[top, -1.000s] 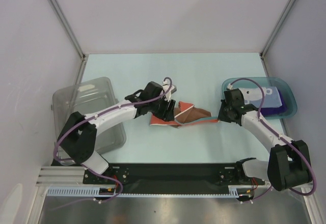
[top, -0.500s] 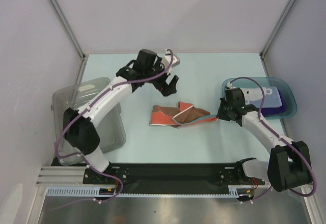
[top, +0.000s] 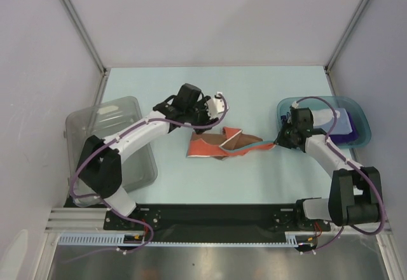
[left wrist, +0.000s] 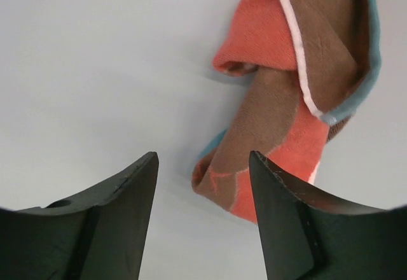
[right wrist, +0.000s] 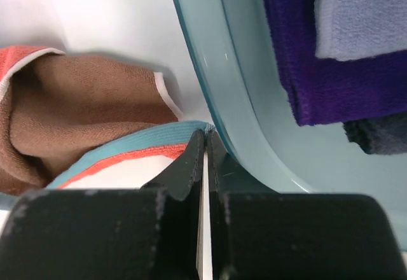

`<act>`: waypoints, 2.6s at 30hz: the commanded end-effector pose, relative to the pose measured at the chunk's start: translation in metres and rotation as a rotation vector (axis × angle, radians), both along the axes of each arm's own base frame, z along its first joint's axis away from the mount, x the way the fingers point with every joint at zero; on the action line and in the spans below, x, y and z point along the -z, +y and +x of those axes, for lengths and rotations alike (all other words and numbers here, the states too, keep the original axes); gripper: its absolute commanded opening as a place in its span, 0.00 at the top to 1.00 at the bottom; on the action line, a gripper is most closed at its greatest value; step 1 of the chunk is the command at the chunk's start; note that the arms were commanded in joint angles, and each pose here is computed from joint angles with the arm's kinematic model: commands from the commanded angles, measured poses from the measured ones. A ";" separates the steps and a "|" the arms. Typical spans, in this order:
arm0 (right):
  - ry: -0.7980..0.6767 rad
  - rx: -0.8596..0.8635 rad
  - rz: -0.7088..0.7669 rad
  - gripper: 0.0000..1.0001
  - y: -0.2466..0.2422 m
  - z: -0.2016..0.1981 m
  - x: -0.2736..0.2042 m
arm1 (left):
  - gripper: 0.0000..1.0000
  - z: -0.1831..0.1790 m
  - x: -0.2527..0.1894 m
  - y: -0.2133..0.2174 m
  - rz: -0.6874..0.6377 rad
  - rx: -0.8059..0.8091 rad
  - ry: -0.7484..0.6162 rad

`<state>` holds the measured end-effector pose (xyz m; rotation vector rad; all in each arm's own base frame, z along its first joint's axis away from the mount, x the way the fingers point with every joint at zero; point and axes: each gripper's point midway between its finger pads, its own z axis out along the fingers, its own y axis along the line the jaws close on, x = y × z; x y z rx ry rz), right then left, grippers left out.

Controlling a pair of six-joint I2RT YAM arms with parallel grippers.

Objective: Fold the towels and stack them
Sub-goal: Flatten out the crumpled towel

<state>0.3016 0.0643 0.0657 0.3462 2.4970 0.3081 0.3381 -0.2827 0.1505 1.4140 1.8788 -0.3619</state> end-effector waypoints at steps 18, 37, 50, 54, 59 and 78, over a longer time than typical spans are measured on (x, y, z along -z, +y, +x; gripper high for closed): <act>-0.052 -0.011 0.061 1.00 0.003 0.029 -0.003 | 0.43 -0.067 0.040 -0.061 -0.044 0.603 -0.167; -0.062 -0.010 0.058 1.00 0.000 0.029 -0.010 | 0.61 -0.063 0.080 -0.058 0.077 0.578 -0.138; -0.054 -0.003 0.059 1.00 0.000 0.026 -0.007 | 0.72 -0.051 0.078 -0.046 0.109 0.536 -0.143; -0.061 -0.001 0.059 1.00 0.000 0.027 -0.008 | 0.90 -0.049 0.074 -0.045 0.108 0.534 -0.137; -0.182 -0.006 0.074 1.00 0.002 0.040 -0.043 | 1.00 -0.040 0.040 -0.042 0.111 0.504 -0.157; -1.320 -0.366 0.188 1.00 0.057 -0.106 -0.435 | 1.00 -0.141 -0.299 0.036 -0.281 0.151 -0.546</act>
